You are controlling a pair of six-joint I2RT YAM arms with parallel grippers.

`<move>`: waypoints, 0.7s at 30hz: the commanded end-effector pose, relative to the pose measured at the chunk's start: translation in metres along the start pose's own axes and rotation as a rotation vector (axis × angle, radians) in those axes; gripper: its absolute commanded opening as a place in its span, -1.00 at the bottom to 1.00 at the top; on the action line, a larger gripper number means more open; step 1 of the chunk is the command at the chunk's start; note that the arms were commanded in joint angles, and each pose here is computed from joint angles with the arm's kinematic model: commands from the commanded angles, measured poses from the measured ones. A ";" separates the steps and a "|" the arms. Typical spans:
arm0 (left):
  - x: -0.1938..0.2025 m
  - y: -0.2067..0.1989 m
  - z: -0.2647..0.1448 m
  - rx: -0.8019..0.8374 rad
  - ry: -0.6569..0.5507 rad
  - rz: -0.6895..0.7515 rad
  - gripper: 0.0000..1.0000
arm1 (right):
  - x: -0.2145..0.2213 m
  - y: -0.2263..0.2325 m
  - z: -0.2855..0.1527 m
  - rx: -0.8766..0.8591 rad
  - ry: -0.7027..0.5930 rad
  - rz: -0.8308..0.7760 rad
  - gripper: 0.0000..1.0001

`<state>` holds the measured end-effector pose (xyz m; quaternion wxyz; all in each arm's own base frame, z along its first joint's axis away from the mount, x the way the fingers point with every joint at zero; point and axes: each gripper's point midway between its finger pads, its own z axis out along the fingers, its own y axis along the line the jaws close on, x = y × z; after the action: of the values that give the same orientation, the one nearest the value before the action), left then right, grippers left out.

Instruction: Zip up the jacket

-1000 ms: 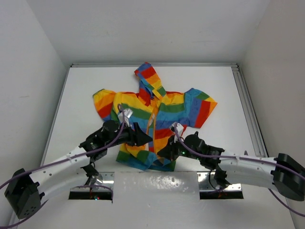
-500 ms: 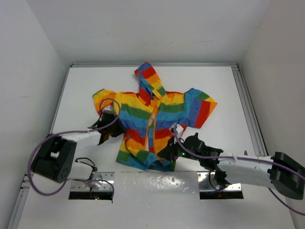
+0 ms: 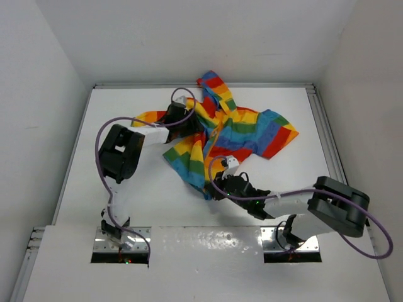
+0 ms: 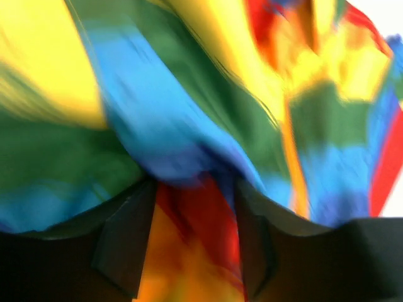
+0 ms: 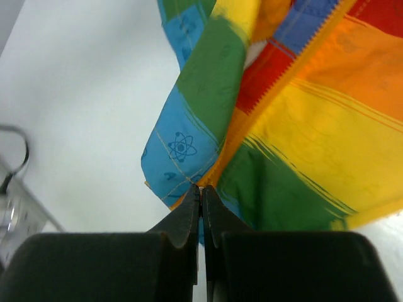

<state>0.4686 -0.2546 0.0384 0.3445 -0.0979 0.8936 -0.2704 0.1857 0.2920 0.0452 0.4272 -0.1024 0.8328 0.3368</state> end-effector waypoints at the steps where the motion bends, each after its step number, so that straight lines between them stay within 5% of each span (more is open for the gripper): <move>1: 0.003 -0.020 -0.032 0.021 -0.007 0.055 0.09 | -0.057 0.002 0.017 0.076 -0.247 0.092 -1.00; 3: -0.009 -0.026 -0.074 0.035 -0.094 0.039 0.13 | -0.053 0.000 0.023 0.085 -0.243 0.085 -1.00; 7: 0.040 0.000 -0.158 0.021 -0.167 0.016 -0.05 | -0.052 0.002 0.030 0.087 -0.239 0.091 -1.00; 11: 0.113 0.014 -0.200 0.044 -0.082 -0.013 -0.45 | -0.053 -0.003 0.030 0.105 -0.248 0.089 -1.00; 13: 0.156 0.024 -0.210 0.087 0.002 -0.081 -0.45 | -0.050 -0.005 0.028 0.108 -0.248 0.088 -1.00; 17: 0.184 0.001 -0.229 0.262 0.066 -0.166 0.01 | -0.046 -0.008 0.025 0.100 -0.245 0.108 -1.00; 21: 0.195 -0.032 -0.233 0.375 0.117 -0.176 0.18 | -0.037 -0.006 0.021 0.110 -0.227 0.082 -1.00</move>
<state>0.1635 -0.2189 0.0440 0.2751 -0.0957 0.8810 -0.3729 0.2229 0.2936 0.0475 0.4901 -0.0221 0.8163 0.3049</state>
